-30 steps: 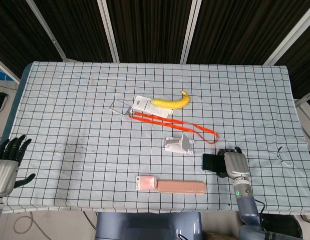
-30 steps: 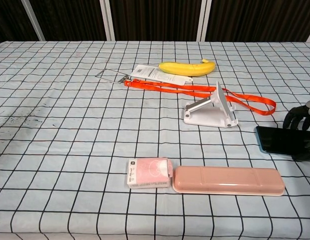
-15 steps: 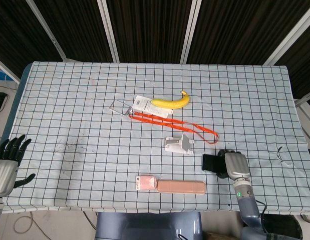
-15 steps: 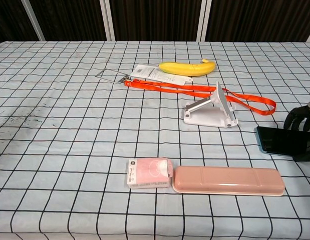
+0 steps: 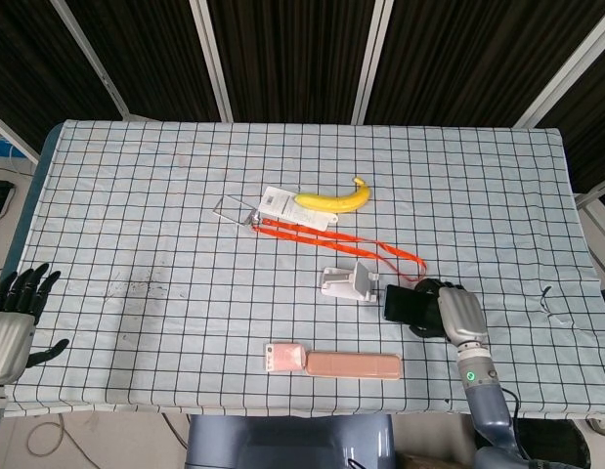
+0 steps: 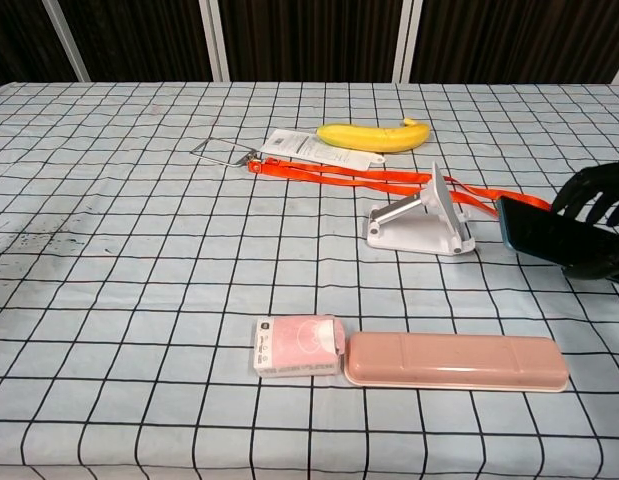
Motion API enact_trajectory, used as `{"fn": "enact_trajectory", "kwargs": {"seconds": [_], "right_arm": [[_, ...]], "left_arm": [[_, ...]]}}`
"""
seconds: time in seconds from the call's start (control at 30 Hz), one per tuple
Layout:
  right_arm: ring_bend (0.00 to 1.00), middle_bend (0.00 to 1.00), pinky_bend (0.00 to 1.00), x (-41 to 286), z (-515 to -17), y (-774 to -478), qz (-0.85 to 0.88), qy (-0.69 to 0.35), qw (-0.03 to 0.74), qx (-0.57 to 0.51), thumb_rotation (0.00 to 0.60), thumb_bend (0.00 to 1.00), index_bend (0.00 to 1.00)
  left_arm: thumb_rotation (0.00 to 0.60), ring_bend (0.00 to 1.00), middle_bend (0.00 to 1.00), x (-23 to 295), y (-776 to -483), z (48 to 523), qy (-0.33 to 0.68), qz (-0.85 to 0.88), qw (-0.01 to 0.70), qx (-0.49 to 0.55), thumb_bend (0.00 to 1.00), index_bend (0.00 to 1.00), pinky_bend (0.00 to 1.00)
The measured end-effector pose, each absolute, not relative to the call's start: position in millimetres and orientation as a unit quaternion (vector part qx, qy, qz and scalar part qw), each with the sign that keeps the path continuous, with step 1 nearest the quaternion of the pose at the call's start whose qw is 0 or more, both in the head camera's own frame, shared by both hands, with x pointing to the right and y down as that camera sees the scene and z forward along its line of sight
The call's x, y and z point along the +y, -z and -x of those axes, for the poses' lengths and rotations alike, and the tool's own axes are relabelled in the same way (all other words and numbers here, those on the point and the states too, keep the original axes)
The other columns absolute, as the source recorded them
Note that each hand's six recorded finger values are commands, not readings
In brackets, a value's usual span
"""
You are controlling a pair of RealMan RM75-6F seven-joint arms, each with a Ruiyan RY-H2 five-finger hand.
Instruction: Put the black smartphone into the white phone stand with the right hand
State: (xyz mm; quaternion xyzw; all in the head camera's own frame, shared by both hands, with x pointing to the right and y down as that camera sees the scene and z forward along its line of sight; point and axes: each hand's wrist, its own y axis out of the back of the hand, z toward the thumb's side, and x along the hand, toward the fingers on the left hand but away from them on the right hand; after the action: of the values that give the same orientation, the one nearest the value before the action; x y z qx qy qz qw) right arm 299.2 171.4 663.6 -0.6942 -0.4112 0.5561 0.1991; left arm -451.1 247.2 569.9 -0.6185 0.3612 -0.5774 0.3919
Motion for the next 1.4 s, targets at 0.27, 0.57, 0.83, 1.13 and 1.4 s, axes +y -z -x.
{"fn": "enact_trajectory", "kwargs": {"seconds": [0.27,0.57,0.83,1.13,1.4], "right_arm": [[0.44,0.58,0.33,154.6,-285.9,-649.4,0.724,-0.457,0.094,-0.508,0.6,0.3,0.56],[0.41,0.56,0.32,138.9,-267.7,-647.5,0.756,-0.337,-0.02,-0.56,0.6,0.3,0.56],[0.37,0.52,0.32,128.8,-256.1,-659.9,0.772,-0.288,-0.046,-0.564,0.6,0.3,0.55],[0.33,0.48,0.32,121.0,-243.8,-670.8,0.777,-0.255,-0.063,-0.572,0.6,0.3,0.49],[0.32,0.47,0.32,119.1,-239.5,-681.5,0.778,-0.241,-0.056,-0.578,0.6,0.3,0.48]], "left_arm": [[0.6,0.0,0.0,247.1,-569.8,451.4,0.577,0.618,0.392,0.362,0.0,0.0,0.0],[0.6,0.0,0.0,247.0,-570.9,451.7,0.579,0.617,0.391,0.362,0.0,0.0,0.0],[0.6,0.0,0.0,246.5,-571.6,452.2,0.58,0.615,0.39,0.364,0.0,0.0,0.0],[0.6,0.0,0.0,246.0,-572.4,452.7,0.583,0.611,0.391,0.365,0.0,0.0,0.0],[0.6,0.0,0.0,245.3,-574.0,453.7,0.587,0.608,0.39,0.365,0.0,0.0,0.0]]}}
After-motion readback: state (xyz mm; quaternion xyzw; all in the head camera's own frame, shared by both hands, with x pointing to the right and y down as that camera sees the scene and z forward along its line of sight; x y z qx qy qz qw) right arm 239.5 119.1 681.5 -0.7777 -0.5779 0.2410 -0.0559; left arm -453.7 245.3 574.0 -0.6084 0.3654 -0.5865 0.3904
